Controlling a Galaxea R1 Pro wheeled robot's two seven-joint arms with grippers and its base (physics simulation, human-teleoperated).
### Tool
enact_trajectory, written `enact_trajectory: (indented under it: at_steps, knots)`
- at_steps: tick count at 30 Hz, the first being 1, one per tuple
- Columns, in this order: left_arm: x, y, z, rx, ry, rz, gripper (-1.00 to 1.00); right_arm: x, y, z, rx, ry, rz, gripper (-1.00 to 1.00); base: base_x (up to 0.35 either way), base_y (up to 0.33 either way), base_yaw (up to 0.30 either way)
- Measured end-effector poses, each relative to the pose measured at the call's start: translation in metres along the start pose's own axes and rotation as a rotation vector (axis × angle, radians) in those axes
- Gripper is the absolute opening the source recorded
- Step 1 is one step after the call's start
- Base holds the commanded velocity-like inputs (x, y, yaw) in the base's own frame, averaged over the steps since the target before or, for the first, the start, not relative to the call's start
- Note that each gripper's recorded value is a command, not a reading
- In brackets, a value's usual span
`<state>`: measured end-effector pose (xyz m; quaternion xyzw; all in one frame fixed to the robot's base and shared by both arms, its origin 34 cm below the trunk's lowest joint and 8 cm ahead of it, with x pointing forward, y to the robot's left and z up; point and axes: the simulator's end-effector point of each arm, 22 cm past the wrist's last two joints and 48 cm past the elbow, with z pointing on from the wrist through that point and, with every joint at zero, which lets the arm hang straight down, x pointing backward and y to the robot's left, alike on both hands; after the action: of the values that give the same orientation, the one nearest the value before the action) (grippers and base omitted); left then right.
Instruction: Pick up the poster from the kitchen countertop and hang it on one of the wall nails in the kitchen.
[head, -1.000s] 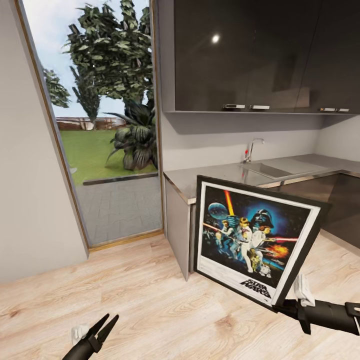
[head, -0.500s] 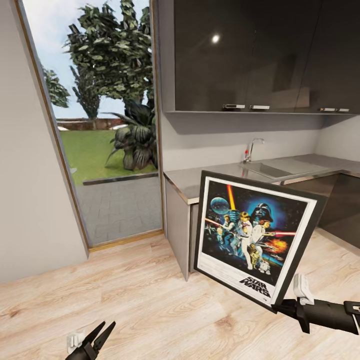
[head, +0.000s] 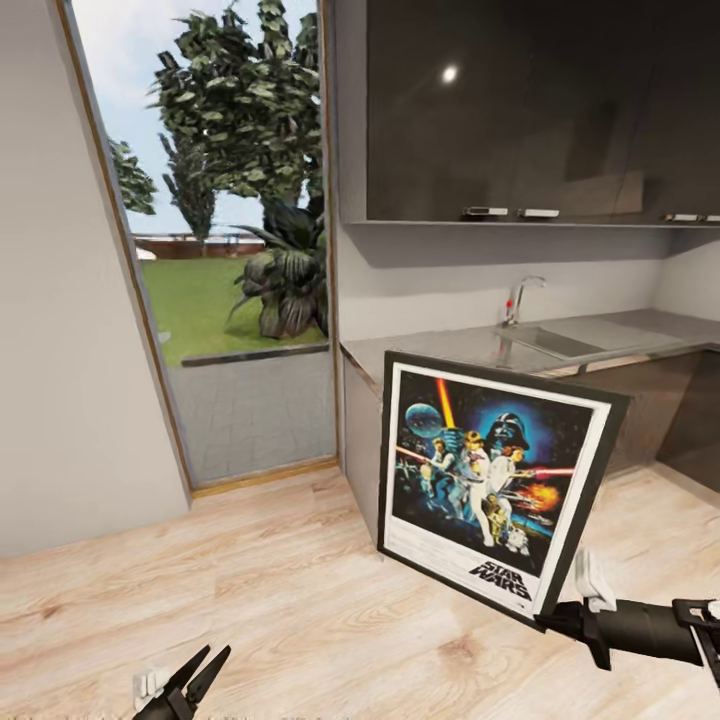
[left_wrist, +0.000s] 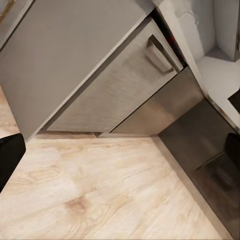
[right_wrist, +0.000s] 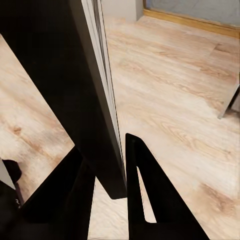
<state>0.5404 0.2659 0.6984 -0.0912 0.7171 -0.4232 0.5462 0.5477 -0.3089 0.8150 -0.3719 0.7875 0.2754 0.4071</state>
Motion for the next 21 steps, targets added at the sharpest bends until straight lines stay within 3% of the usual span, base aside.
enact_trajectory:
  at_steps: [21]
  knots:
    - [0.009, 0.004, -0.003, -0.017, 0.021, -0.016, 1.0, 0.01, 0.008, 0.015, -0.048, 0.043, 0.009, -1.0, 0.0, 0.0, 0.021]
